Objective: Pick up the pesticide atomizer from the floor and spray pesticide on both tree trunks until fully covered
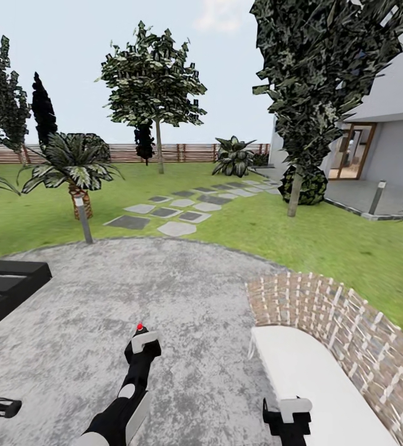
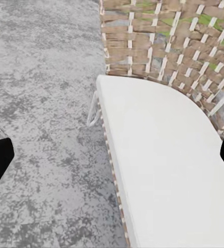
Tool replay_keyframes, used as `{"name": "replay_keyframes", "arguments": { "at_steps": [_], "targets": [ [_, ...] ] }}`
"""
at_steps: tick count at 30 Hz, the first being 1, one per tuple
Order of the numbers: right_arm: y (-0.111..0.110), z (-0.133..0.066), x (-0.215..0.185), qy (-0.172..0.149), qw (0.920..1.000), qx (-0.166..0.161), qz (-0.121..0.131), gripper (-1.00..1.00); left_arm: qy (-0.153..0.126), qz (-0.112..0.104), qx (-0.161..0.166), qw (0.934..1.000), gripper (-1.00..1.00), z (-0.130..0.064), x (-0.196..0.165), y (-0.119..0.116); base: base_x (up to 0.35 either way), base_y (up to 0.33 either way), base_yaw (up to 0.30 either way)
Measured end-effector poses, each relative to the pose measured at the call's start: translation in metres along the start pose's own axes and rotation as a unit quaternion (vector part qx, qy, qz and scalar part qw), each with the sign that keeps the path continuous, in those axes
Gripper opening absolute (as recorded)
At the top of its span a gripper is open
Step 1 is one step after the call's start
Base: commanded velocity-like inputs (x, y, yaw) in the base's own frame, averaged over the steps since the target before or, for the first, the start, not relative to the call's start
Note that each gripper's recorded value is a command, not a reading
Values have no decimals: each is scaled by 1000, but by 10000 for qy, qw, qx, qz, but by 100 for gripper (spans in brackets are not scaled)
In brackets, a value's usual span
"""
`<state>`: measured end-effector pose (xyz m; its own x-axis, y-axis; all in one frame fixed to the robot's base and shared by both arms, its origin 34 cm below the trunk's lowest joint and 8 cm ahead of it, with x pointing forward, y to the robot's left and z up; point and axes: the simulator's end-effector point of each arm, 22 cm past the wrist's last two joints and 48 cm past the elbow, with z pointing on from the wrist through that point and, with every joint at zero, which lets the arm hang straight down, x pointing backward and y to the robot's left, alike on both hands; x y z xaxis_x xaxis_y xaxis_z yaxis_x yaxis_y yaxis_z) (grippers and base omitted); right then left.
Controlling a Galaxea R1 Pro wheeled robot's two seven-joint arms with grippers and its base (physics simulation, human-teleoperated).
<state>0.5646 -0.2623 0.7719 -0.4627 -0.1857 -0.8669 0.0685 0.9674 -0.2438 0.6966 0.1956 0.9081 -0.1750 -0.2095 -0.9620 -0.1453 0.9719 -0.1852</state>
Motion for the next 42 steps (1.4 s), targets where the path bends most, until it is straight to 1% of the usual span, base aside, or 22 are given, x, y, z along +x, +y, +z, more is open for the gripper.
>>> {"name": "replay_keyframes", "arguments": {
  "at_steps": [6, 16, 22, 30, 32, 34, 36, 42],
  "targets": [
    [0, 0, 0, 3, 10000, -1, -1, 100, 0, 0, 0, 10000, -100, 0, 0, 0, 350, 59, 0],
    [2, 0, -1, -7, 10000, -12, 12, 100, -1, 0, 0, 10000, -100, 0, 0, 0, 340, 157, 1],
    [3, 0, -1, -11, 10000, -15, 15, 100, -4, 0, 1, 10000, -100, 0, 0, 0, 337, 158, 102],
    [4, -1, -1, -16, 10000, -28, 3, 100, -6, -1, 1, 10000, -100, 0, -1, 0, 345, 49, 19],
    [8, -1, -3, -43, 9999, -93, -59, 100, -5, -1, 1, 10000, -100, 0, -1, 0, 348, 7, 3],
    [19, -2, -6, -117, 9994, -259, -215, 100, -5, -1, 1, 10000, -100, 0, -1, 0, 349, 3, 1],
    [25, -3, -8, -161, 9987, -362, -311, 100, -4, 0, 1, 10000, -100, 0, -1, 0, 349, 2, 1],
    [32, -5, -10, -209, 9979, -460, -399, 100, -5, -1, 1, 10000, -100, 0, -1, 0, 350, 55, 0]
  ]
}}
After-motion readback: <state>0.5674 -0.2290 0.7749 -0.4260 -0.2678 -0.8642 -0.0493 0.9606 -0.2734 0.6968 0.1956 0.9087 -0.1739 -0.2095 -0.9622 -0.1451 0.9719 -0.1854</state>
